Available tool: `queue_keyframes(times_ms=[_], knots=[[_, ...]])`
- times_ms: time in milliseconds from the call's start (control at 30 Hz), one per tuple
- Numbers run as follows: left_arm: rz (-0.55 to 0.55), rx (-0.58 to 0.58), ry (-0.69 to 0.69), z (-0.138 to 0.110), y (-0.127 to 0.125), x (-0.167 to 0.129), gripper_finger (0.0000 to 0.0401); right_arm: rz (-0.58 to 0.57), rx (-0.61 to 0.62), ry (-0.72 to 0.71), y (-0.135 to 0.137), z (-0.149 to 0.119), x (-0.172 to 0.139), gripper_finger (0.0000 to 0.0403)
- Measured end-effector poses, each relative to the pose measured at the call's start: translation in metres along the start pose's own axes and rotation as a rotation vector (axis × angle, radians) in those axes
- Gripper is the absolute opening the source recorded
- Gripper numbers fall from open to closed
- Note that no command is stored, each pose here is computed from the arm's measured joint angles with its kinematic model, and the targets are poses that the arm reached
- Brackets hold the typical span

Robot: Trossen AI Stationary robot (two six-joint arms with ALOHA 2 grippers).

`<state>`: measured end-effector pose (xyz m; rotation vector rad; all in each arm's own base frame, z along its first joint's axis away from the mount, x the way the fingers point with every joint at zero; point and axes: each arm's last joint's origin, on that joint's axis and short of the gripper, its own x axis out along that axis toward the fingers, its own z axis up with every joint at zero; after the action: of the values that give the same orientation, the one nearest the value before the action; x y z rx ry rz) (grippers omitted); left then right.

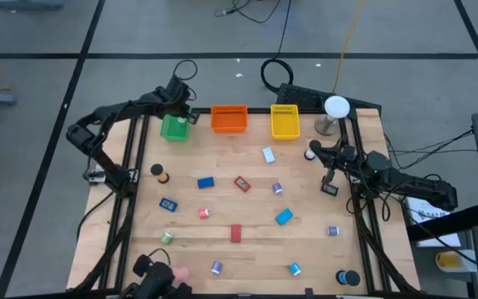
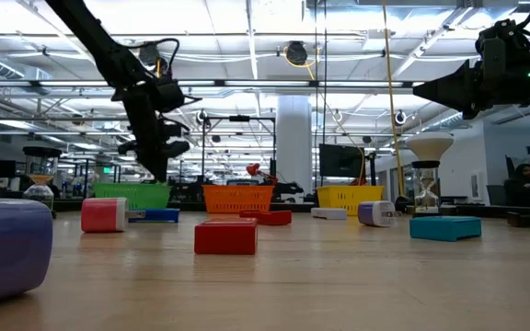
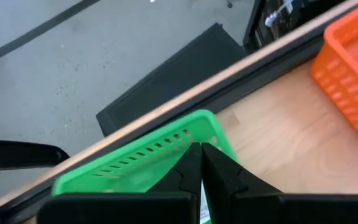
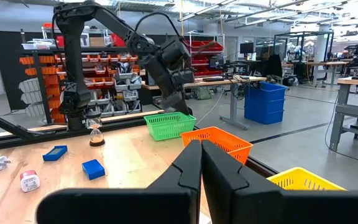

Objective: Pick & Place Office items
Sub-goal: Adjust the green bin, then put the white hourglass into the yellow bin

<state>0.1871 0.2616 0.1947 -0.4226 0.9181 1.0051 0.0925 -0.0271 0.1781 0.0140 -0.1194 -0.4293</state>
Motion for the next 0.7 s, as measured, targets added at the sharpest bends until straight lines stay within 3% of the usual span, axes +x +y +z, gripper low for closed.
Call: queue_keyframes(times_ms=[267, 467, 567, 700], knots=[[0.001, -0.007, -0.075, -0.001, 0.008, -0.056, 0.001, 0.0, 0.0, 0.0, 0.0, 0.0, 0.0, 0.0004], [-0.052, 0.021, -0.25, -0.024, -0.004, -0.092, 0.001, 0.0, 0.0, 0.0, 0.0, 0.0, 0.0, 0.0004], [-0.13, 0.039, -0.377, -0.044, -0.014, -0.099, 0.001, 0.0, 0.0, 0.0, 0.0, 0.0, 0.0, 0.0004], [-0.312, 0.095, -0.501, -0.073, -0.029, -0.099, 0.001, 0.0, 0.0, 0.0, 0.0, 0.0, 0.0, 0.0004]])
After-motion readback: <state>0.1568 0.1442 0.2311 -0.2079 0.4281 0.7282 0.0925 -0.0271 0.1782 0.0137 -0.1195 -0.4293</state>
